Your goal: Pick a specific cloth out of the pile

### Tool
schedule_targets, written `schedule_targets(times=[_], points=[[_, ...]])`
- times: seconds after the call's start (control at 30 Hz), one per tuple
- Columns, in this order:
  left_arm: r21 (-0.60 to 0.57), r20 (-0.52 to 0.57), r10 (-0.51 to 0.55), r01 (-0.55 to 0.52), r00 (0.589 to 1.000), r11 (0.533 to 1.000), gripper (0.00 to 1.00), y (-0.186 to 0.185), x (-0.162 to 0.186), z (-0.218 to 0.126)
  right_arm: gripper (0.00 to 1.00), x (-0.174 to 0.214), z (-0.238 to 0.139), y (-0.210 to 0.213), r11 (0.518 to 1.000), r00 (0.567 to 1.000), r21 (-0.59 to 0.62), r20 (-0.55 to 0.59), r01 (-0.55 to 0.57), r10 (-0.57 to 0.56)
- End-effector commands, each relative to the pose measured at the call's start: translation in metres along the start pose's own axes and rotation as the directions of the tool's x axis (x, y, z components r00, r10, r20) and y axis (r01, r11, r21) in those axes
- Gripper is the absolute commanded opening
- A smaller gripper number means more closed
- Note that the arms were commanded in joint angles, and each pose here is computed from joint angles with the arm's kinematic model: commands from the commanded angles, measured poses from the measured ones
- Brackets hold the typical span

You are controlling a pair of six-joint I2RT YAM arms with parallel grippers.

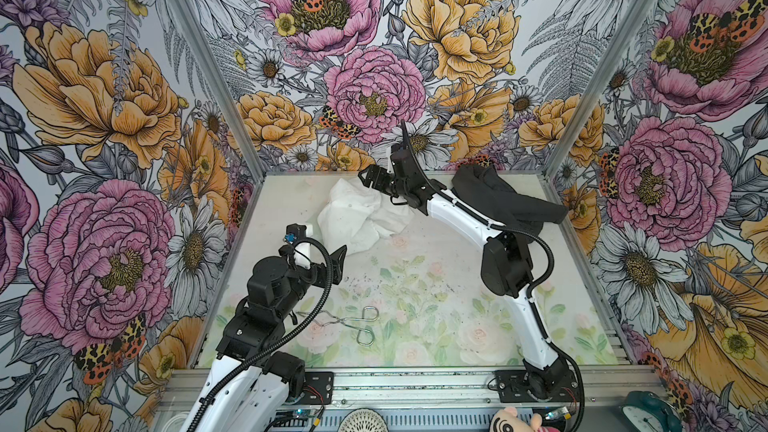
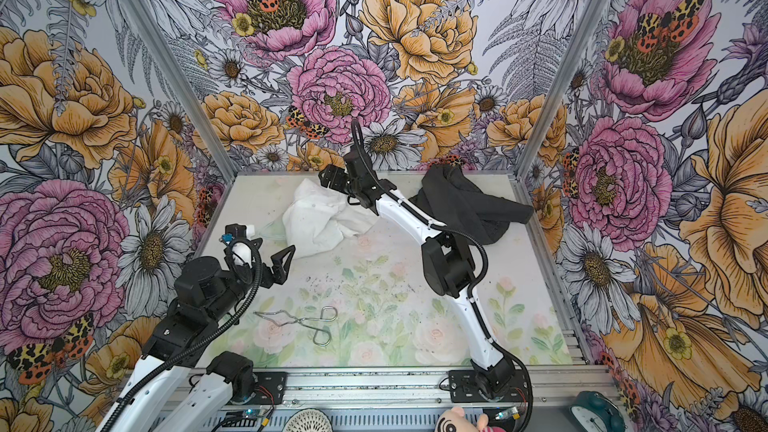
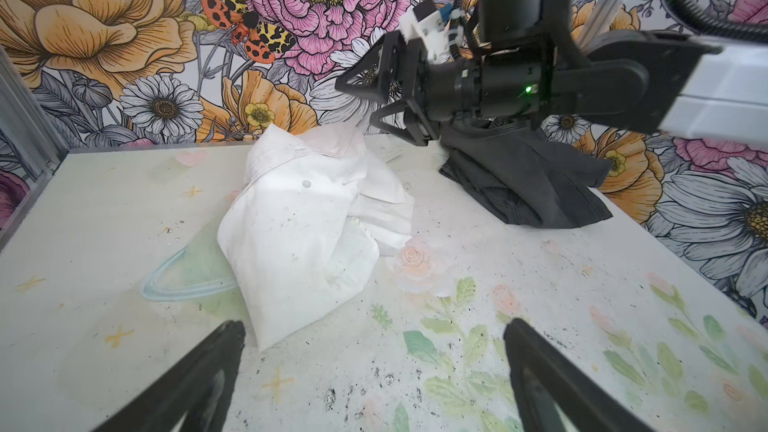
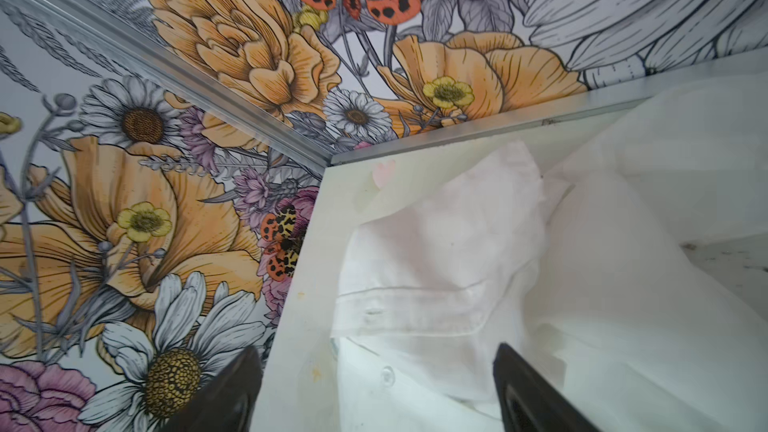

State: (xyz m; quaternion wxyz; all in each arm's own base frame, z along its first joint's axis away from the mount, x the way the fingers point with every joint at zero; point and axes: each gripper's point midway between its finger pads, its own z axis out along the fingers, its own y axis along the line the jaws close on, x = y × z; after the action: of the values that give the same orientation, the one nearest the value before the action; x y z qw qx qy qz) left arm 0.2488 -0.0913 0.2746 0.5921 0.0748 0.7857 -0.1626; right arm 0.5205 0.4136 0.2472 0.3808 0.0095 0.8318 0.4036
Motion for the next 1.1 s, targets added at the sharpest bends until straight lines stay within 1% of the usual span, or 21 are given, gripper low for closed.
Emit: schedule_targets(times=[0.0, 0.07, 0.17, 0.27, 0.33, 0.4, 0.47, 0.6, 0.7, 0.8, 0.87, 0.97, 1.0, 1.07], points=[[-0.056, -0.002, -0.032, 0.032, 0.999, 0.998, 0.99, 0.011, 0.001, 0.003, 0.92, -0.024, -0.035, 0.028, 0.998, 0.994, -0.009, 0.094, 0.066, -0.065], [-0.071, 0.004, -0.061, 0.061, 0.998, 0.996, 0.99, 0.012, -0.006, 0.005, 0.94, -0.032, -0.052, 0.036, 0.996, 0.989, -0.011, 0.123, 0.087, -0.085], [-0.076, 0.015, -0.135, 0.136, 0.991, 0.988, 0.99, 0.012, -0.018, 0.014, 0.94, -0.041, -0.080, 0.045, 0.992, 0.978, -0.012, 0.164, 0.129, -0.126], [-0.098, -0.001, -0.203, 0.202, 0.979, 0.975, 0.99, 0.014, -0.025, 0.033, 0.95, -0.050, -0.114, 0.048, 0.984, 0.957, 0.004, 0.231, 0.178, -0.174], [-0.113, -0.033, -0.233, 0.228, 0.972, 0.967, 0.99, 0.015, -0.024, 0.050, 0.96, -0.053, -0.137, 0.044, 0.980, 0.941, 0.008, 0.278, 0.199, -0.194], [-0.146, -0.074, -0.267, 0.254, 0.961, 0.956, 0.99, 0.018, -0.021, 0.069, 0.97, -0.057, -0.163, 0.035, 0.979, 0.922, 0.005, 0.334, 0.204, -0.194], [-0.185, -0.105, -0.294, 0.272, 0.950, 0.944, 0.99, 0.023, -0.016, 0.088, 0.97, -0.058, -0.188, 0.019, 0.980, 0.910, 0.033, 0.367, 0.196, -0.194], [-0.284, -0.160, -0.341, 0.287, 0.927, 0.915, 0.99, 0.038, -0.003, 0.129, 0.97, -0.051, -0.228, -0.024, 0.975, 0.901, 0.133, 0.377, 0.175, -0.214], [-0.353, -0.194, -0.363, 0.281, 0.911, 0.893, 0.99, 0.049, 0.010, 0.160, 0.97, -0.041, -0.254, -0.050, 0.971, 0.898, 0.183, 0.384, 0.154, -0.215], [-0.395, -0.228, -0.372, 0.264, 0.900, 0.880, 0.99, 0.053, 0.022, 0.192, 0.97, -0.028, -0.274, -0.073, 0.963, 0.901, 0.230, 0.374, 0.140, -0.220], [-0.445, -0.245, -0.362, 0.227, 0.899, 0.866, 0.99, 0.060, 0.030, 0.210, 0.97, -0.020, -0.285, -0.084, 0.956, 0.903, 0.258, 0.365, 0.137, -0.228], [-0.525, -0.307, -0.340, 0.140, 0.889, 0.839, 0.98, 0.068, 0.048, 0.233, 0.97, -0.011, -0.301, -0.100, 0.948, 0.901, 0.292, 0.363, 0.130, -0.235], [-0.543, -0.333, -0.336, 0.113, 0.881, 0.832, 0.99, 0.070, 0.054, 0.241, 0.97, -0.008, -0.306, -0.105, 0.947, 0.900, 0.298, 0.368, 0.124, -0.233], [-0.563, -0.397, -0.344, 0.071, 0.851, 0.824, 0.99, 0.074, 0.077, 0.256, 0.97, -0.005, -0.314, -0.113, 0.944, 0.899, 0.309, 0.374, 0.111, -0.228]])
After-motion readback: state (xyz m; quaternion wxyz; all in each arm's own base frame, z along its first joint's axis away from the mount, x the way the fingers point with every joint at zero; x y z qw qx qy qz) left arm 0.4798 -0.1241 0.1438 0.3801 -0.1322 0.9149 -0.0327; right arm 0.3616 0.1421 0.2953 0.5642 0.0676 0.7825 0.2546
